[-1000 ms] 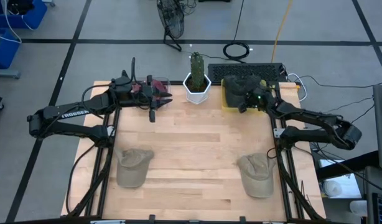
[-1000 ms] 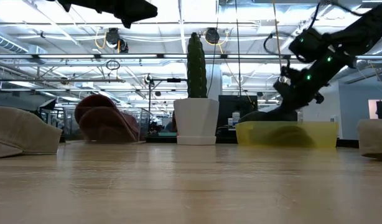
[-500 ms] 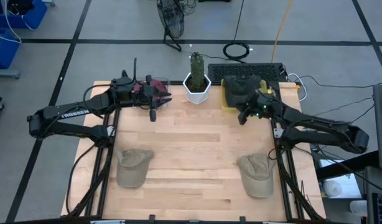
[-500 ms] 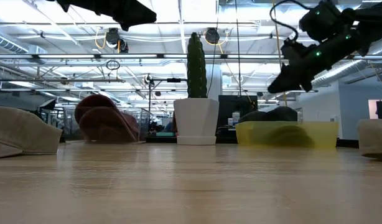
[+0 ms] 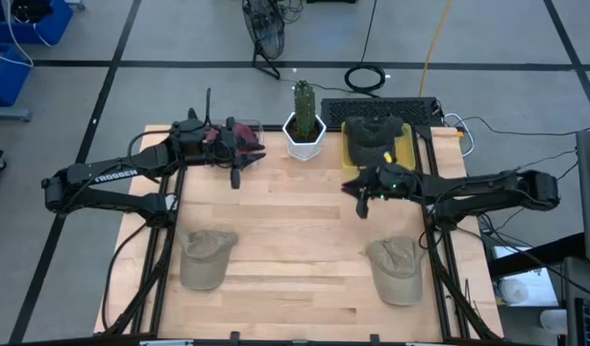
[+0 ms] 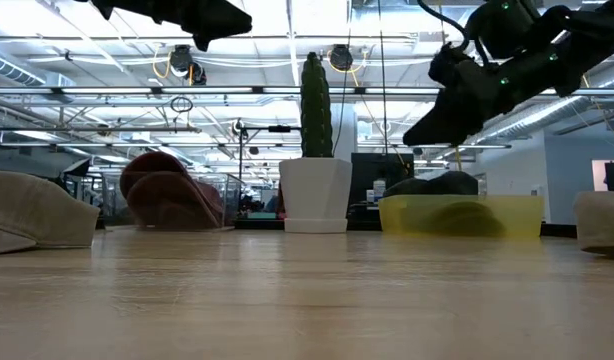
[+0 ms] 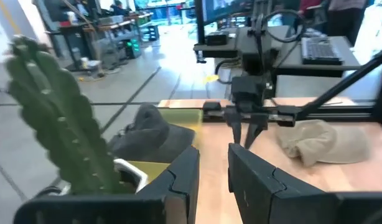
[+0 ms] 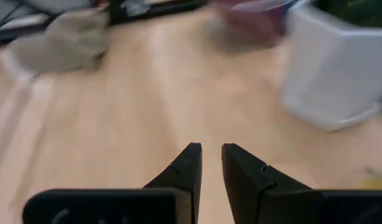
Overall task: Pick & Place hat
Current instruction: Put the left brown cap into the transparent bin
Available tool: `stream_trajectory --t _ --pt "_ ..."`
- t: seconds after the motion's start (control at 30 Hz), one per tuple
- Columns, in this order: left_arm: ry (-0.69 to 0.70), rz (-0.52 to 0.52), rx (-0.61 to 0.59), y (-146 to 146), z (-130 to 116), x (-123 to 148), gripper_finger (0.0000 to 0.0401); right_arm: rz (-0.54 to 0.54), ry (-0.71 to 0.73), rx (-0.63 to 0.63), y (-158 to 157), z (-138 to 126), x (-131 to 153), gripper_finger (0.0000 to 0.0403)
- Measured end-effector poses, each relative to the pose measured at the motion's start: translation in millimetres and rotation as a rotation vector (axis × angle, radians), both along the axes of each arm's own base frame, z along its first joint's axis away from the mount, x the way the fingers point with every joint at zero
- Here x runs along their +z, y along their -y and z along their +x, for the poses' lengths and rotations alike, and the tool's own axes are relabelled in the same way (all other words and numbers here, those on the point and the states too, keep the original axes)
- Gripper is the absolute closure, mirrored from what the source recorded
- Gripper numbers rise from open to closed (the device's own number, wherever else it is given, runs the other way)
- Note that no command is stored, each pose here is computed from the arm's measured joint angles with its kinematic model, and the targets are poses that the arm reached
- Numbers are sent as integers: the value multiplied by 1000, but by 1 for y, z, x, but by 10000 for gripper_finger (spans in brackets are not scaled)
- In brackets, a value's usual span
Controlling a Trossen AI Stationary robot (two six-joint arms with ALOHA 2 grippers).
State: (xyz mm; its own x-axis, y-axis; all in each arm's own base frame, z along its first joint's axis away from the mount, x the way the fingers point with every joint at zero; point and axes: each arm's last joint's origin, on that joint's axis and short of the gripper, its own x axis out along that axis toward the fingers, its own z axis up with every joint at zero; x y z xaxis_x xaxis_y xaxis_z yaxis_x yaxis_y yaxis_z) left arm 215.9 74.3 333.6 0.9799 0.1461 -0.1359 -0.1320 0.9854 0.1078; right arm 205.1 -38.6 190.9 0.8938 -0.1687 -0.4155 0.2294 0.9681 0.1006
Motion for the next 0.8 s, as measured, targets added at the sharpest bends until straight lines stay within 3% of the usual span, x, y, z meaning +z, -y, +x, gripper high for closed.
stream_trajectory --t 0.2,0.37,0.6,0.8 --pt "8 -68 -47 7 2 0 311 77 -61 159 -28 3 -7 348" --pt "10 -111 -103 20 6 0 311 114 -150 241 -53 6 4 347" --pt "38 -142 -214 45 17 1 311 98 -216 286 -87 8 33 332" --pt "9 -171 -272 67 23 -4 311 40 -179 236 -101 7 35 313"
